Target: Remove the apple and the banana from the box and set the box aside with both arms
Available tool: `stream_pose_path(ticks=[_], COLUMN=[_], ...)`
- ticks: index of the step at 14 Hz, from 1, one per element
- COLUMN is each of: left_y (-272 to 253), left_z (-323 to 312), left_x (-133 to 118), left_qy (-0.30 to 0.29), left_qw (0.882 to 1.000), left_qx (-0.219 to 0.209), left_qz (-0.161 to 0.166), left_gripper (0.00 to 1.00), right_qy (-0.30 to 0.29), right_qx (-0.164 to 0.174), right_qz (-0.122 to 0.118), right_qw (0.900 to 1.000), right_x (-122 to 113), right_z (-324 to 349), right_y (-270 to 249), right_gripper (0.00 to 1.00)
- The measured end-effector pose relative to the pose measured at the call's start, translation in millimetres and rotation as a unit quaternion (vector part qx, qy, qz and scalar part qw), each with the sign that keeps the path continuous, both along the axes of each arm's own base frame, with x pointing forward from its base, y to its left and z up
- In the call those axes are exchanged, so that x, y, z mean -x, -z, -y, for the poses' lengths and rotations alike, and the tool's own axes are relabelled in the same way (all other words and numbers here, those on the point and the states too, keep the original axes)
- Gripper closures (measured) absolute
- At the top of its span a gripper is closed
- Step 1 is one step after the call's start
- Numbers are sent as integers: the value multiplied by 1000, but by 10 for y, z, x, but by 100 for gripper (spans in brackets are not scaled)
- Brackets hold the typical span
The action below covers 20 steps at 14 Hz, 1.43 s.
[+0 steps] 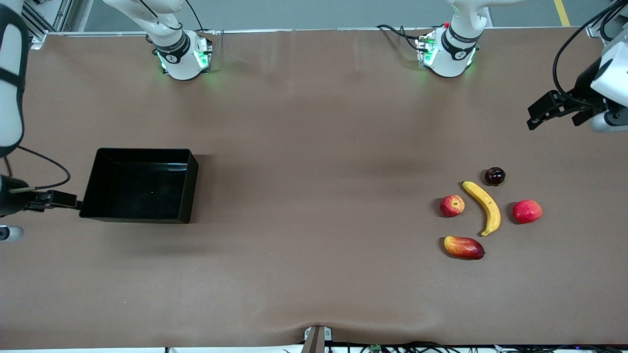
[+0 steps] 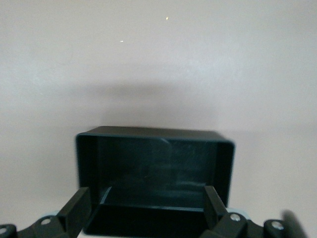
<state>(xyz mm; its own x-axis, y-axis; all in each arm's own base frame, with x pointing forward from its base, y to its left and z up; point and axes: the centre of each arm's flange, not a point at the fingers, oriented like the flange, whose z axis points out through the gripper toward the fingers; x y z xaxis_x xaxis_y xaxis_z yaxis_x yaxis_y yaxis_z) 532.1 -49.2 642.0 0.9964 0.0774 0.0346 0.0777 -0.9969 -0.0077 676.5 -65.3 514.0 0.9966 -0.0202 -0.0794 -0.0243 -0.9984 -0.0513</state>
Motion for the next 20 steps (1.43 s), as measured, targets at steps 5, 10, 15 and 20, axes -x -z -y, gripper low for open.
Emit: stream_pose_path(ticks=[5,10,15,20], left_y=[-65,-8,19,22], left_z=[85,67,42,33], left_x=[128,126,125,125], left_qy=[8,6,3,2], left_qw=[1000,1000,1000,1000], left_qx=[-2,-2,-6,-8], left_qz=[5,-1,-5,-5], left_gripper=[0,0,0,0], right_qy=[17,13,15,6], right_qx=[5,10,14,15], right_qz=[-12,3,-5,3], right_qw=[1000,1000,1000,1000], right_x=[675,1365,1574,1551], right_z=[-155,-314,-336,-426], right_y=[-1051,-1530,-1450,-1462], right_gripper=[0,0,0,0])
